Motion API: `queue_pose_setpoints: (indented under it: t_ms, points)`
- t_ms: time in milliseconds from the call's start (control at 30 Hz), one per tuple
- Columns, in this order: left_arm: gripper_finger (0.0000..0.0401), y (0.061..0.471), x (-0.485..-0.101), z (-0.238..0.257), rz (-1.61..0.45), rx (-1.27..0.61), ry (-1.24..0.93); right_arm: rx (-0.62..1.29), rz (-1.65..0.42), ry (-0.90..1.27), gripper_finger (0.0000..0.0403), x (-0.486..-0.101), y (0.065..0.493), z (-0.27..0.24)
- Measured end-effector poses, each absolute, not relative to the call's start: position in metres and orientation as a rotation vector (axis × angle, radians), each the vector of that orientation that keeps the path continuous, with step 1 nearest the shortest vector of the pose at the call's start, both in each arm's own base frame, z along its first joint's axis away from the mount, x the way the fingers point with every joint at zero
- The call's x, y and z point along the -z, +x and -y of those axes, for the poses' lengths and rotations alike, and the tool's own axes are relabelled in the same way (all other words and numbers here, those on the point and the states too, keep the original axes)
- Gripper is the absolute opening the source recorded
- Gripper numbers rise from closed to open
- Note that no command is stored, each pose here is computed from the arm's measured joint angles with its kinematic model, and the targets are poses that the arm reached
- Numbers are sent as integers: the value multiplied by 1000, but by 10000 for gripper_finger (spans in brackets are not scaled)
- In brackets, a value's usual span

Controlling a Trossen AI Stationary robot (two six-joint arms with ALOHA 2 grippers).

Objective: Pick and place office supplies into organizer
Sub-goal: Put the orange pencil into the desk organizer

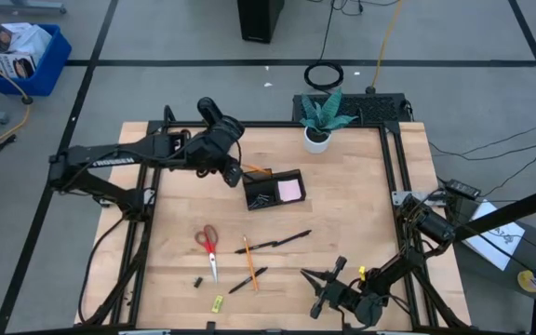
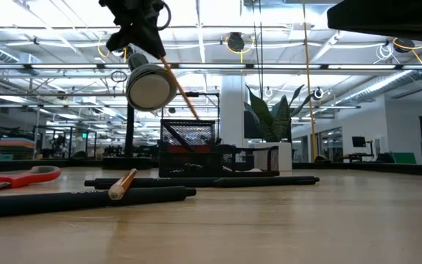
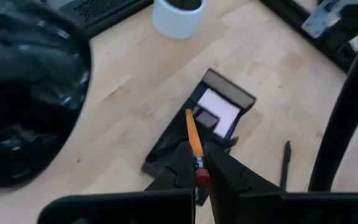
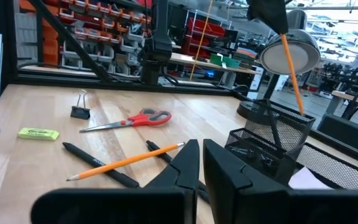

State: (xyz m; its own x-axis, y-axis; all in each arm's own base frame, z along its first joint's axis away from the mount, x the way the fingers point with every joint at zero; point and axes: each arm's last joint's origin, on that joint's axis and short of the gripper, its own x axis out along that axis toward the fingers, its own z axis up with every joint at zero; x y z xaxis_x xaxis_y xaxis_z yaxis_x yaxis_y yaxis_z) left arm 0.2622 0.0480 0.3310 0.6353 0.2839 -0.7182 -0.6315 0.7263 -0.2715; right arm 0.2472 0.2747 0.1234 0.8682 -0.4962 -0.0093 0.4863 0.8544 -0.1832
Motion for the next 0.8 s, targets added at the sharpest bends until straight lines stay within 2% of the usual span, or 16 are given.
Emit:
queue_pose_setpoints:
  t_ms: [233, 533, 800]
  points:
    - [35, 266, -323, -62, -742, -551, -586, 523, -57, -177, 13, -123, 249, -273]
    - [10, 281, -300, -81, -826, -546, -623, 521, -57, -174, 13, -123, 250, -272]
    - [51, 297, -278, -88, -893, -524, -632, 478, -55, -166, 13, -123, 251, -273]
